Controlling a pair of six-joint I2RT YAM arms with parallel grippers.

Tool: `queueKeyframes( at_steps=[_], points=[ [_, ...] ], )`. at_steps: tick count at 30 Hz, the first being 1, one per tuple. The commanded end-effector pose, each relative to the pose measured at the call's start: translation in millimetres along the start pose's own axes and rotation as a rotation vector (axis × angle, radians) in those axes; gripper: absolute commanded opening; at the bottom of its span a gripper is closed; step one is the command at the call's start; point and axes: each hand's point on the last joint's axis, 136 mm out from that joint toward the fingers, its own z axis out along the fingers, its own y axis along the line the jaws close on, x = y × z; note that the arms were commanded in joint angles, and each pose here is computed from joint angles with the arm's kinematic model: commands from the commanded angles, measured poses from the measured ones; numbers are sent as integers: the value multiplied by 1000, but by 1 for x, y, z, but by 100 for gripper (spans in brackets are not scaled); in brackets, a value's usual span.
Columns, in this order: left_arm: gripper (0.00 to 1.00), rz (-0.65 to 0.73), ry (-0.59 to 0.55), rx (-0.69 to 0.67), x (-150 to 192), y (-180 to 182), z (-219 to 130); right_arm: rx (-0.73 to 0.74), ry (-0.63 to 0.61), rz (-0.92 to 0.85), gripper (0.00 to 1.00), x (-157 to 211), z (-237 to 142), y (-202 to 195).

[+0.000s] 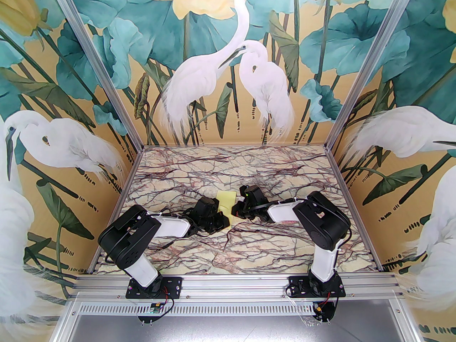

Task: Fold a paper plane with a square sheet of paper (fold left side to right side)

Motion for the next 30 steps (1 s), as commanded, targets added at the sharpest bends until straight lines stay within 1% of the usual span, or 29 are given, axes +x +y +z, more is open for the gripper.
queueKeyframes(
  at_steps=[1,6,9,25,30],
  points=[
    [10,-12,27,-69,8,15,1,46,-17,-18,0,-6,-1,-6],
    [8,-17,38,-75,10,17,3,48,-21,-42,2,-10,-3,-2],
    [8,-19,44,-74,11,18,5,37,-30,-56,7,-15,-5,4],
    [8,-14,58,-77,13,18,8,43,-44,-71,7,-22,-6,8],
    [8,-13,55,-75,13,17,7,50,-20,-73,6,-19,-1,5]
  ],
)
